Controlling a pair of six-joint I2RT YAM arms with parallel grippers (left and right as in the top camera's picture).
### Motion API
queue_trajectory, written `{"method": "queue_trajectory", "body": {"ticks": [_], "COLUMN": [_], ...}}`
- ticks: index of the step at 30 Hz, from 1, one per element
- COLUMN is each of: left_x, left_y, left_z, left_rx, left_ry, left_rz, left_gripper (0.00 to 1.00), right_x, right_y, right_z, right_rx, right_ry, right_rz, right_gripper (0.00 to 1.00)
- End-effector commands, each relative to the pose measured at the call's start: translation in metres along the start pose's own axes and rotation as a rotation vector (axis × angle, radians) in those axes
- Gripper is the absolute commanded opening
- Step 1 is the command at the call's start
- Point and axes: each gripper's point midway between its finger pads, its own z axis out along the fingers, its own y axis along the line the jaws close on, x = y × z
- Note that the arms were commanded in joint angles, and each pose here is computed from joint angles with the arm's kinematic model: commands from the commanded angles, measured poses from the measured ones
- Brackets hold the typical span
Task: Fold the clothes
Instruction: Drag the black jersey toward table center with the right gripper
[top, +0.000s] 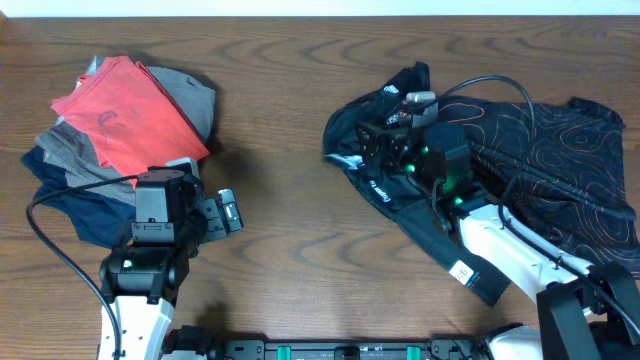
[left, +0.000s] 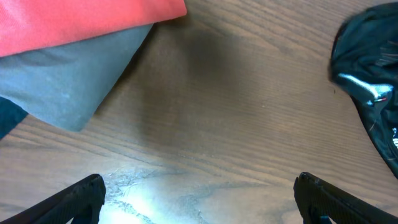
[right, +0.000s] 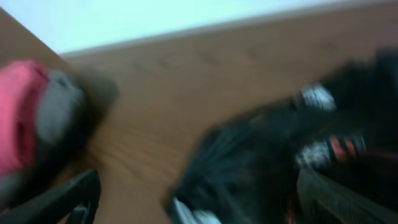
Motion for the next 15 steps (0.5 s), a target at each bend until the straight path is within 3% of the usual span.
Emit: {"method": "queue_trajectory", "body": {"ticks": [1, 9, 15], "left_x": [-0.007, -0.015, -0.011], "left_y": [-0.002, -0.008, -0.061], "left_z": [-0.004, -0.004, 0.002], "left_rx": [0.006, 0.036, 0.323], "left_ry": [-0.018, -0.046, 0.044], "left_rz": [-0.001, -0.040, -0.121], "left_gripper": [0.98, 0.98, 0.98], "right_x": [0.001, 0.038, 0.083], "right_y": [-0.038, -0.148, -0.206], "right_z": [-0.012, -0.108, -0.190], "right_rx": [0.140, 0.548, 0.861], "right_ry": [0.036, 0.274, 0.443], "right_rz": [0.035, 0.167, 0.366], "right_gripper": [0.99, 0.99, 0.99]}}
